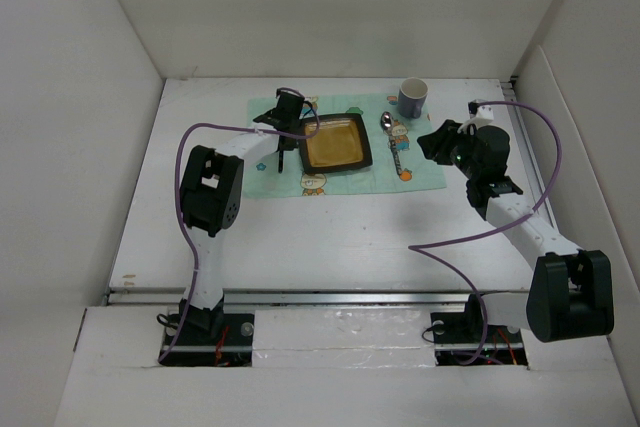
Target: Set the dinner table for one person
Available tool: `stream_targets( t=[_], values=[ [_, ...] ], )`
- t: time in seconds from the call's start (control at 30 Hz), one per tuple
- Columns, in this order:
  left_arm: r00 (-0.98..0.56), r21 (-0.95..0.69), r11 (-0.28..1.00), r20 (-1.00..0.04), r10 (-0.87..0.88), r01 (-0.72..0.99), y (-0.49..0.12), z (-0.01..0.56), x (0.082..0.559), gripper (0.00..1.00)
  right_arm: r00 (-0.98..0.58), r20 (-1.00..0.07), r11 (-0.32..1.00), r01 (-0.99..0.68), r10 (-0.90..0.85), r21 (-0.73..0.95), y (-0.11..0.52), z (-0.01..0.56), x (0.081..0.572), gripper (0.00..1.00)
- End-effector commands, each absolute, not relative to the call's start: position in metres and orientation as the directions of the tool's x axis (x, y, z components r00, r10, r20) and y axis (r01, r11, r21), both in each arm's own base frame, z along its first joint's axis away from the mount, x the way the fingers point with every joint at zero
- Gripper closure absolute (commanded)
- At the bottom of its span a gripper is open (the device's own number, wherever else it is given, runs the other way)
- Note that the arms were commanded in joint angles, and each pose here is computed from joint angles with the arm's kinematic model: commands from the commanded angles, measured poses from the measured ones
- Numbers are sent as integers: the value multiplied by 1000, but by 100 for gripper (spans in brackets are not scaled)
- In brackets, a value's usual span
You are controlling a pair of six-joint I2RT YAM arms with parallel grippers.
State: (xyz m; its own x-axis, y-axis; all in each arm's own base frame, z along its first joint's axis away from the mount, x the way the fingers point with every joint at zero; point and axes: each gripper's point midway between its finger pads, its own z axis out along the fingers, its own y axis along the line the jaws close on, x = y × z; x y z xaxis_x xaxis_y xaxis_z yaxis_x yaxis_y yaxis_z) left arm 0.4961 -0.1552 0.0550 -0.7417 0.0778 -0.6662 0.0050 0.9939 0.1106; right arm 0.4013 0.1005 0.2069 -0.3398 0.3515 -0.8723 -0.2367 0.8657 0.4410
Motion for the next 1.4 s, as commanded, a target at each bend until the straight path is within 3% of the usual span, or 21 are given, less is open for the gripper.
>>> stream_targets(
  t=[0.0,0.37,0.47,0.53,0.57,0.7,0.93,1.17,1.37],
  values=[
    [-722,81,996,-691,22,-46,-152,61,501,100,-275,-902,876,-265,333,404,103,228,410,54],
    [-745,100,993,-667,24,-58,-145,42,489,100,-283,-902,878,-264,325,399,105,226,411,54],
    [-739,100,993,-673,22,-61,-145,45,491,88,-282,-903,879,-261,325,398,105,227,411,54],
    [-726,94,994,-688,21,-60,-145,54,491,68,-280,-904,880,-263,323,395,105,227,411,54],
    [-727,94,994,-687,22,-60,-145,54,491,68,-276,-905,881,-261,323,394,104,229,411,54],
    [-696,79,994,-718,0,-81,-143,80,493,45,-283,-904,880,-262,322,396,105,227,412,54],
    [-493,-72,988,-860,-130,-135,-138,205,489,17,-283,-905,882,-262,318,392,107,226,411,54],
    [-370,-264,963,-890,-265,-56,-142,296,446,16,-258,-914,888,-260,314,378,104,236,408,53],
    [-261,-448,887,-875,-408,116,-142,352,368,15,-157,-933,893,-275,323,355,102,258,394,45]
  ],
)
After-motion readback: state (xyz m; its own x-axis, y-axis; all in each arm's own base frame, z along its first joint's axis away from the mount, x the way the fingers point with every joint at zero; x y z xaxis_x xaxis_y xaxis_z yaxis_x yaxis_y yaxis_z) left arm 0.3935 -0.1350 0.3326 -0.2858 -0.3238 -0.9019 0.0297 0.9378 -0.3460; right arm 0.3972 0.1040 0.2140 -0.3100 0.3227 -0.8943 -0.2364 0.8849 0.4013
